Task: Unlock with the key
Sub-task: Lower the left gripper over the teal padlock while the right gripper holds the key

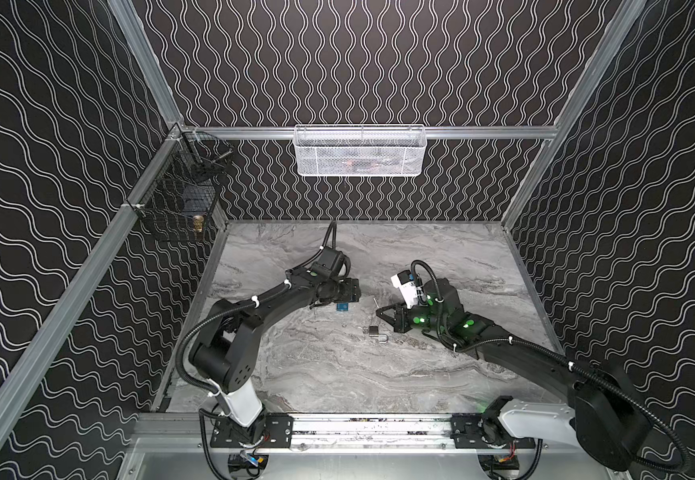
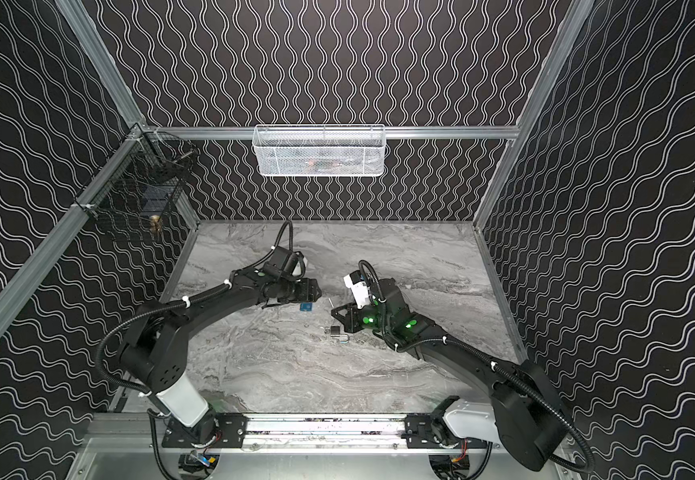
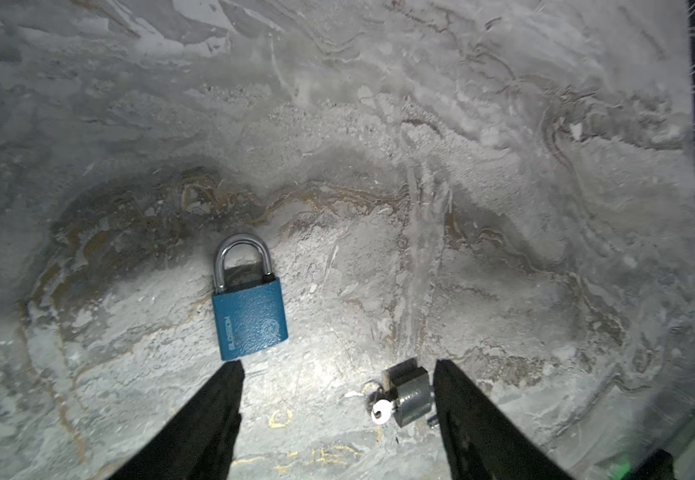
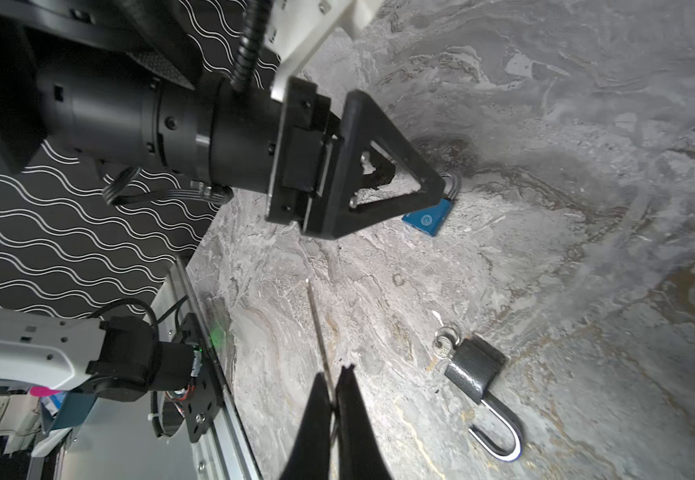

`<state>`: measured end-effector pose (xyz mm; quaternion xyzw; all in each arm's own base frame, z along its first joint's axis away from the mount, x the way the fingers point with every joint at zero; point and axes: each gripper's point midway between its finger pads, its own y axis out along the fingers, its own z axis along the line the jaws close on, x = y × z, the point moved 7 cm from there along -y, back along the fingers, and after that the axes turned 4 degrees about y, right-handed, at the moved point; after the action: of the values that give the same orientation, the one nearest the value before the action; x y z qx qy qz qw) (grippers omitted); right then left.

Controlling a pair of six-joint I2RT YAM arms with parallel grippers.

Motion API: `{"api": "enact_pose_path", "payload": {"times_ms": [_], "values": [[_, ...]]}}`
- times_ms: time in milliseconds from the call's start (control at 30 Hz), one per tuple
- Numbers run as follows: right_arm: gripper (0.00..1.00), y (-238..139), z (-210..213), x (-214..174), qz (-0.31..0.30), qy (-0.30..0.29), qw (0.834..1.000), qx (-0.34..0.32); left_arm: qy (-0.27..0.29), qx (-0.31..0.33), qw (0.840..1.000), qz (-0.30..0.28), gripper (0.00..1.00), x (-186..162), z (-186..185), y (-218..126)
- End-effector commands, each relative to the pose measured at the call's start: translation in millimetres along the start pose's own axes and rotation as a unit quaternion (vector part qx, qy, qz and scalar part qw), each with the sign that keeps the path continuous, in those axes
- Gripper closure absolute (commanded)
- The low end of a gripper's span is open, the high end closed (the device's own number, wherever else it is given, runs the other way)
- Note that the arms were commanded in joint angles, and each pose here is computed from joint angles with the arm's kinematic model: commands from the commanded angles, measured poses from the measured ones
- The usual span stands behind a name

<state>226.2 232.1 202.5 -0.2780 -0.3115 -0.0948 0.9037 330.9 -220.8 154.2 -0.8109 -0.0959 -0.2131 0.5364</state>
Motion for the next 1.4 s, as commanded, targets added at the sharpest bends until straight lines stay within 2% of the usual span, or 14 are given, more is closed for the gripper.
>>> {"api": "enact_pose_path", "payload": {"times_ms": [0,167,633,900,1100,1367], "values": [[1.0,1.7,0.4,1.7,-0.005,-0.007,1.0,0.004,0.019,0.043,0.999,0.021,0.24,-3.6,5.0,8.4],[1.0,5.2,-2.9,0.8,0.004,0.007,1.0,-0.002,0.017,0.087,0.995,0.051,0.24,-7.5,10.6,24.9],[1.0,12.0,-7.5,-1.6,0.022,0.031,0.999,-0.01,0.001,0.115,0.989,0.088,0.28,-16.2,13.0,48.2],[1.0,11.9,-11.2,-2.0,0.019,0.039,0.999,-0.02,0.003,0.165,0.981,0.098,0.29,-20.1,19.1,52.1],[1.0,8.8,-11.0,-3.1,0.012,0.039,0.999,-0.015,-0.009,0.174,0.979,0.106,0.3,-24.7,22.6,58.8],[1.0,8.7,-12.2,-2.8,0.009,0.04,0.999,-0.017,-0.032,0.172,0.978,0.116,0.38,-32.2,20.5,67.1]]}}
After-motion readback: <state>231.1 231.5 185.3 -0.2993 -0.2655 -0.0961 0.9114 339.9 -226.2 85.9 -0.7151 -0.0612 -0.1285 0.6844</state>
